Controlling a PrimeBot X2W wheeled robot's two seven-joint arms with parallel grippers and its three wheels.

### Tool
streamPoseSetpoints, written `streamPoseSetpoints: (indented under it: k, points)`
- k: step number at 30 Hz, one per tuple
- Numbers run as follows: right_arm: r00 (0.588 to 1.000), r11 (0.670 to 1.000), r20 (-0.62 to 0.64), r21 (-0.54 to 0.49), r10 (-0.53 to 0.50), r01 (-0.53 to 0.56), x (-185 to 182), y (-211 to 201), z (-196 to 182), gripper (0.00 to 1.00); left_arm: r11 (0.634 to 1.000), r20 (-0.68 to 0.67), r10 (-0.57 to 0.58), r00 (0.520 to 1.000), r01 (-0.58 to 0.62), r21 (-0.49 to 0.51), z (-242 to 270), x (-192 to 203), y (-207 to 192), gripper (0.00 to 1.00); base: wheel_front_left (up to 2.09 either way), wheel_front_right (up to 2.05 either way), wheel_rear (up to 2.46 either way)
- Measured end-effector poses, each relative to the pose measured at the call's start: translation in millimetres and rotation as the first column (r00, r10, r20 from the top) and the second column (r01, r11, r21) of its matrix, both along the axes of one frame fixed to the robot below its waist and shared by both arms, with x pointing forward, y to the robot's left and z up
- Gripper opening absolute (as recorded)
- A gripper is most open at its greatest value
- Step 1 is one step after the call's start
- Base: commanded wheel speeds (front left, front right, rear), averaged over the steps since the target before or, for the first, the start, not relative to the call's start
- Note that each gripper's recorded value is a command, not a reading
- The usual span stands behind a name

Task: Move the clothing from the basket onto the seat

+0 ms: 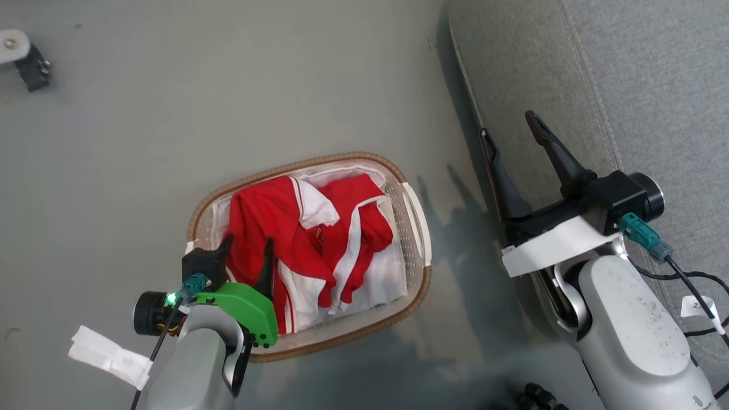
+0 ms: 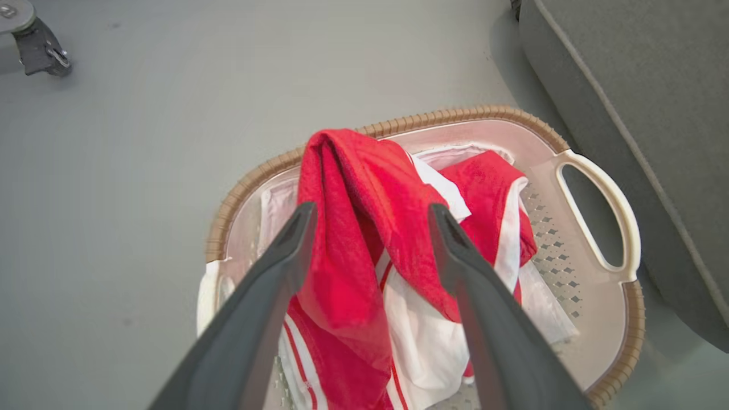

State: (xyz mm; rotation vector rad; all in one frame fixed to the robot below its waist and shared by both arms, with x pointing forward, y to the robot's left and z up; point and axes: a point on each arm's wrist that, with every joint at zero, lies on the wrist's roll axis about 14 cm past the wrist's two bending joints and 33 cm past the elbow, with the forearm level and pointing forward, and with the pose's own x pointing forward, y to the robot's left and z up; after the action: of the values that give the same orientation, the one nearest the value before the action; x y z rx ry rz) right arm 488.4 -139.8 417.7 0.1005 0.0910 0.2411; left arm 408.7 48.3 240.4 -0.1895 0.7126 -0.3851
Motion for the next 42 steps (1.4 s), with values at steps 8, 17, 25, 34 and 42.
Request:
streamPoseSetpoints:
  k: [8, 17, 25, 34, 42]
  points:
    - [0.999, 1.0, -0.054, 0.001, -0.008, 0.008, 8.3, -3.8, -28.2, 1.0, 0.999, -0.137, -0.032, 0.99, 0.031, -0.013, -43.2, -13.6, -16.0, 1.0, 0.0, 0.0, 0.0]
    - [0.993, 1.0, -0.111, -0.016, -0.027, 0.025, 11.8, -12.5, -59.1, 1.0, 0.999, -0.233, -0.033, 0.972, 0.029, -0.023, -79.8, -15.9, -27.9, 1.0, 0.0, 0.0, 0.0]
    - [0.988, 0.999, -0.148, -0.025, -0.033, 0.029, 12.8, -15.9, -79.2, 1.0, 0.997, -0.246, -0.052, 0.968, 0.038, -0.062, -94.4, -3.8, -43.4, 1.0, 0.0, 0.0, 0.0]
    - [0.985, 0.999, -0.169, -0.019, -0.029, 0.026, 14.4, -12.5, -91.4, 1.0, 0.993, -0.237, -0.08, 0.968, 0.056, -0.106, -100.3, 7.1, -57.8, 1.0, 0.0, 0.0, 0.0]
    - [0.984, 0.999, -0.173, -0.021, -0.034, 0.031, 13.7, -14.4, -90.8, 1.0, 0.993, -0.269, -0.102, 0.958, 0.082, -0.084, -105.7, -2.0, -55.6, 0.0, 0.0, 0.0, 0.0]
